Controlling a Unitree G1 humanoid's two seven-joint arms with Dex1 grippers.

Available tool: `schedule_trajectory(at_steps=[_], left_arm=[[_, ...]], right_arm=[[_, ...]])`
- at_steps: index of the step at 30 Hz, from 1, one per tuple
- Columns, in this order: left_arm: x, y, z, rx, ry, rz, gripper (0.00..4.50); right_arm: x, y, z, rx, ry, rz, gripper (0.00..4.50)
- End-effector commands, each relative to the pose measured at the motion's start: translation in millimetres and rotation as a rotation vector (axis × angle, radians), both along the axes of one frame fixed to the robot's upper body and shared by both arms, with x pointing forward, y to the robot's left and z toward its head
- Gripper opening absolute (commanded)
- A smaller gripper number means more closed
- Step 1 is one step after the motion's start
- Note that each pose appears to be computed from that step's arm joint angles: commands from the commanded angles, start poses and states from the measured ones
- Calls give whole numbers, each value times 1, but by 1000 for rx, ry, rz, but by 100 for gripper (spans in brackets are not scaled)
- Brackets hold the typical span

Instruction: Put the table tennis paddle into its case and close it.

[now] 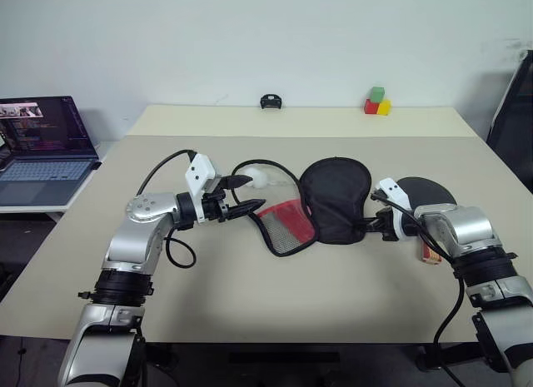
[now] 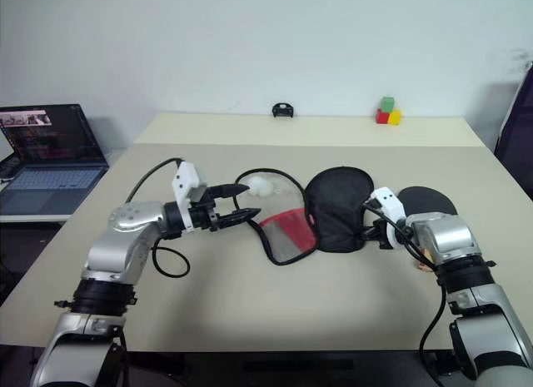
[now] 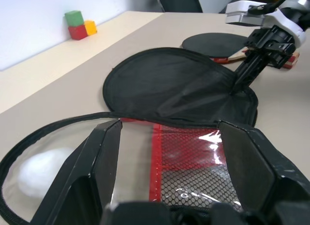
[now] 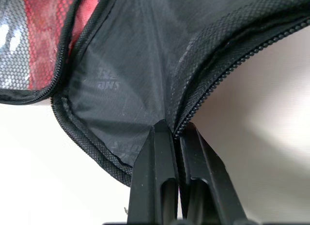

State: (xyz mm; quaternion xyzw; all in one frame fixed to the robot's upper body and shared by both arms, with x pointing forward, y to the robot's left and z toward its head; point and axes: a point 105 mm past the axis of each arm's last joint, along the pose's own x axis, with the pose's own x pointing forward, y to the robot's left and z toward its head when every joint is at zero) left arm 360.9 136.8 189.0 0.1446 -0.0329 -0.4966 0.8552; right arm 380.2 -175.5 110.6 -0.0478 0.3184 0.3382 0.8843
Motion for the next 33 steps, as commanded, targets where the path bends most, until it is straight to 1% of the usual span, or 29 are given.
schedule_trajectory(at_steps=[1, 4, 5, 6, 7, 10, 16, 18, 20, 22, 27, 30, 33], left_arm=[[1, -4, 13, 2, -51, -19, 345], [1, -4, 12, 1, -52, -20, 345], [1, -4, 12, 1, -52, -20, 345], [1, -4, 12, 1, -52, -21, 345], [1, -4, 12, 1, -52, -21, 345], [1, -3, 13, 1, -53, -21, 345], [2, -3, 12, -2, -53, -18, 345], [1, -4, 12, -5, -52, -20, 345], [1, -4, 12, -8, -52, -22, 345], [1, -5, 12, -9, -51, -24, 345], [-1, -7, 11, -10, -46, -47, 345], [-3, -9, 11, -9, -41, -64, 345], [-4, -10, 12, -8, -37, -82, 345]], right_arm=[[6, -3, 15, -15, -44, 9, 3], [6, -3, 13, -15, -45, 3, 3], [7, -4, 13, -17, -47, -3, 34], [7, -5, 12, -20, -50, -11, 44], [8, -6, 12, -23, -53, -18, 70], [10, -10, 14, -31, -71, -40, 175], [16, -23, 30, -90, -164, -69, 381], [16, -30, 37, -102, -193, -85, 381], [14, -35, 49, -62, -213, -108, 381], [11, -37, 54, -37, -223, -117, 381], [-5, -47, 65, 51, -254, -178, 381], [-14, -54, 63, 57, -275, -217, 443], [-20, -66, 62, 63, -307, -303, 449]])
